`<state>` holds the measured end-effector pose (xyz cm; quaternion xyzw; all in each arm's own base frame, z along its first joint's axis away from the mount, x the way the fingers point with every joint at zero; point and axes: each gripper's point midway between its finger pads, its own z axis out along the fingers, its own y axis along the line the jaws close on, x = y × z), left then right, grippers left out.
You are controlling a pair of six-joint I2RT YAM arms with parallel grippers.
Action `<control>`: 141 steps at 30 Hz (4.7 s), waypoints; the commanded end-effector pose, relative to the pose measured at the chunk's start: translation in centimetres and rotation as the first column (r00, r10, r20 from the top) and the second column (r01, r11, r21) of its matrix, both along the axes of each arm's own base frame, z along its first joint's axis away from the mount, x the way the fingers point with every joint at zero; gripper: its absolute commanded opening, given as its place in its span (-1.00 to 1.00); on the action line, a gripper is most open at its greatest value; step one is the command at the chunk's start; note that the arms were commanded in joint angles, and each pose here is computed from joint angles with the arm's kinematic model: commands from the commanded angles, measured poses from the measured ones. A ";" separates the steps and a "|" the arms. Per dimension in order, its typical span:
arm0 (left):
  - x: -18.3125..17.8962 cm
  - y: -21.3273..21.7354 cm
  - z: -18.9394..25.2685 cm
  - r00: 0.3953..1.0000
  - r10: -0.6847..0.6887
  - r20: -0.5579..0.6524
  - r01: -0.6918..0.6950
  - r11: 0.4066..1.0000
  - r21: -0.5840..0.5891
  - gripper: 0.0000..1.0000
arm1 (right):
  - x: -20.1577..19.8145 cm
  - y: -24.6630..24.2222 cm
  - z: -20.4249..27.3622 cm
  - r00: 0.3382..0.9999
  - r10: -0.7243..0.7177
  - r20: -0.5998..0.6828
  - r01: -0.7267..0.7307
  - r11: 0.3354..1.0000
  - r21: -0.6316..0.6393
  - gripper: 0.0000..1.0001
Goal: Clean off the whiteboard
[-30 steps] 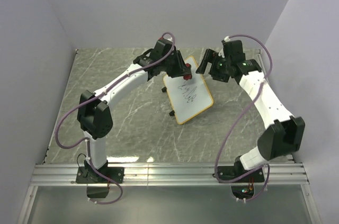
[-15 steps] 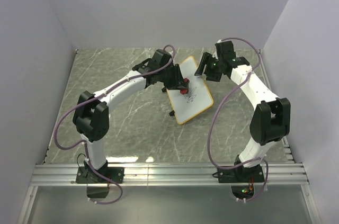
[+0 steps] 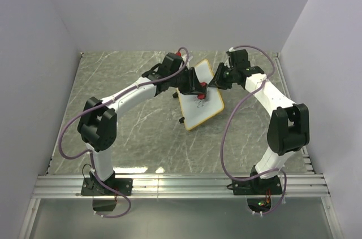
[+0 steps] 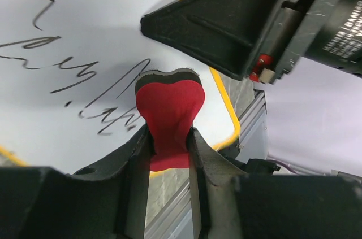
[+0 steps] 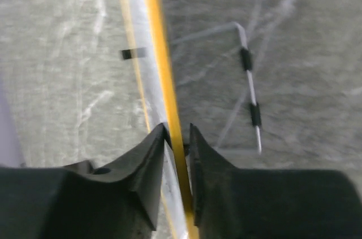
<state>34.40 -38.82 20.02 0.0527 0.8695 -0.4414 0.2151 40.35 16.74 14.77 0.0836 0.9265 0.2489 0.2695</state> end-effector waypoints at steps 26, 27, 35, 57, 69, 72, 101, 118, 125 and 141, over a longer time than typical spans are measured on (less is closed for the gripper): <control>1.4 5.0 -15.5 0.987 0.132 -0.092 -0.101 0.954 0.281 -0.99 | -1.1 0.1 0.7 0.998 0.057 0.031 -0.056 0.998 -0.031 -1.00; 1.4 5.1 -15.4 0.988 0.124 -0.087 -0.095 0.954 0.283 -0.99 | -1.1 0.0 0.7 0.998 0.055 0.031 -0.054 0.998 -0.031 -1.00; -3.5 0.5 -9.9 0.996 -0.088 -0.018 0.090 0.974 0.208 -0.99 | -0.3 0.6 0.8 0.998 0.051 0.024 -0.051 0.999 -0.011 -1.00; 3.1 0.4 -11.8 0.987 -0.057 -0.150 0.087 0.975 0.204 -0.99 | -2.4 1.4 -0.4 0.997 0.081 0.004 -0.081 0.997 -0.010 -1.00; 5.6 10.5 -19.0 0.972 0.100 -0.212 0.022 0.862 0.507 -0.99 | -3.1 1.9 -1.4 0.995 0.097 -0.005 -0.097 0.995 -0.010 -1.00; 5.3 9.3 -17.9 0.975 0.077 -0.207 0.030 0.882 0.470 -0.99 | -3.0 2.1 -1.5 0.995 0.101 -0.007 -0.101 0.995 -0.009 -1.00; 10.0 3.7 -13.0 0.982 0.037 -0.183 0.013 0.965 0.263 -0.99 | -3.3 2.7 -1.9 0.992 0.123 -0.017 -0.123 0.992 -0.020 -1.00; 12.1 11.3 -7.0 0.982 0.183 -0.040 -0.161 0.935 0.315 -0.99 | -3.1 3.3 -1.4 0.993 0.114 0.012 -0.114 0.994 0.002 -1.00; 12.0 20.0 -4.5 0.930 0.368 0.022 -0.350 0.862 0.366 -0.99 | -3.0 3.1 -0.1 0.993 0.106 0.054 -0.107 0.994 0.001 0.18; 0.2 31.0 -15.0 0.823 0.568 -0.015 -0.417 0.622 0.663 -0.11 | -4.7 -2.6 10.7 0.945 -0.030 0.324 0.068 0.992 -0.109 0.99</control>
